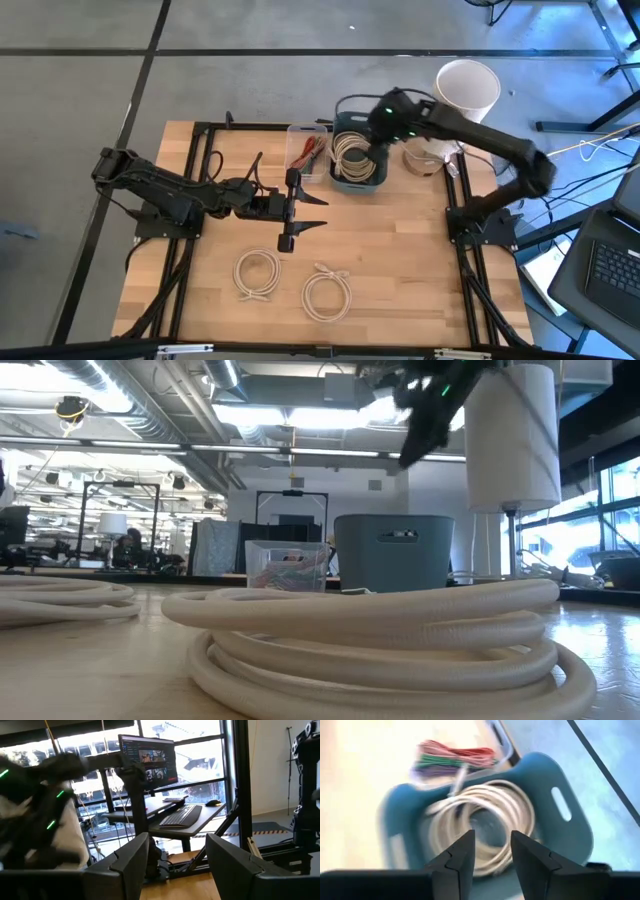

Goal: Pick and place USB-C Cables
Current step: Put the white HDMI cable into the blue bin

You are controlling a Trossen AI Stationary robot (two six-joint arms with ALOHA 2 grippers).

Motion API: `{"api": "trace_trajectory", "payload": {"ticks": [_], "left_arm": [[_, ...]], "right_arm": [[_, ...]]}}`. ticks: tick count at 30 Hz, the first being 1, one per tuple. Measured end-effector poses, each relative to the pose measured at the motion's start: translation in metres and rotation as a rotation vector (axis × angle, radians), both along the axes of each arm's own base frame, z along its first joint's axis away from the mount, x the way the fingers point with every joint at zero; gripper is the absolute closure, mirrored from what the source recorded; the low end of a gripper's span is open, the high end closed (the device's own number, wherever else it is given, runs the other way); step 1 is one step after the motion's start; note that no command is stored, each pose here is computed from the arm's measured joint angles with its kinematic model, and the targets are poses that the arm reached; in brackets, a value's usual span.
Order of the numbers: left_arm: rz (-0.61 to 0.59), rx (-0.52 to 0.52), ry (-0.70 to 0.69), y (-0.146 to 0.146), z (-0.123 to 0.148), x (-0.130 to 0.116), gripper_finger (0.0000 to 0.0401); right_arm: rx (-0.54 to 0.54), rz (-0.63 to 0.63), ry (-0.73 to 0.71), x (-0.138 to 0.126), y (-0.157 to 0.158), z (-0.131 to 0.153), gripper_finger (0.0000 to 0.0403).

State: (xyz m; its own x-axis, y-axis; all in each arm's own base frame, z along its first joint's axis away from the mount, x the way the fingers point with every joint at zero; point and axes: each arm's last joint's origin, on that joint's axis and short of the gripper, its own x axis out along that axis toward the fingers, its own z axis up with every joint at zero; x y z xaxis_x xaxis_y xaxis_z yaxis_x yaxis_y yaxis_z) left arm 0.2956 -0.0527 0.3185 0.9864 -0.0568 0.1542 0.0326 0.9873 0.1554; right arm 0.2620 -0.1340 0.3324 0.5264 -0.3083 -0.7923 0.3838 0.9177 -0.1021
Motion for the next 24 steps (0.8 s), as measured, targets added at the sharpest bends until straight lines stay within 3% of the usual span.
{"api": "trace_trajectory", "payload": {"ticks": [4, 9, 14, 20, 24], "left_arm": [[0.000, 0.000, 0.000, 0.000, 0.000, 0.000, 0.0210], [0.000, 0.000, 0.000, 0.000, 0.000, 0.000, 0.0210], [0.000, 0.000, 0.000, 0.000, 0.000, 0.000, 0.0210], [0.000, 0.000, 0.000, 0.000, 0.000, 0.000, 0.0210], [0.000, 0.000, 0.000, 0.000, 0.000, 0.000, 0.0210]], "right_arm": [[0.049, 0.076, -0.042, -0.028, 0.050, 0.027, 0.0274], [0.234, 0.177, -0.059, -0.060, 0.114, 0.028, 0.0274], [0.418, 0.245, -0.093, -0.075, 0.171, -0.013, 0.0274], [0.638, 0.429, -0.312, -0.065, 0.234, -0.074, 0.0274], [0.671, 0.486, -0.459, -0.051, 0.255, -0.100, 0.0274]]}}
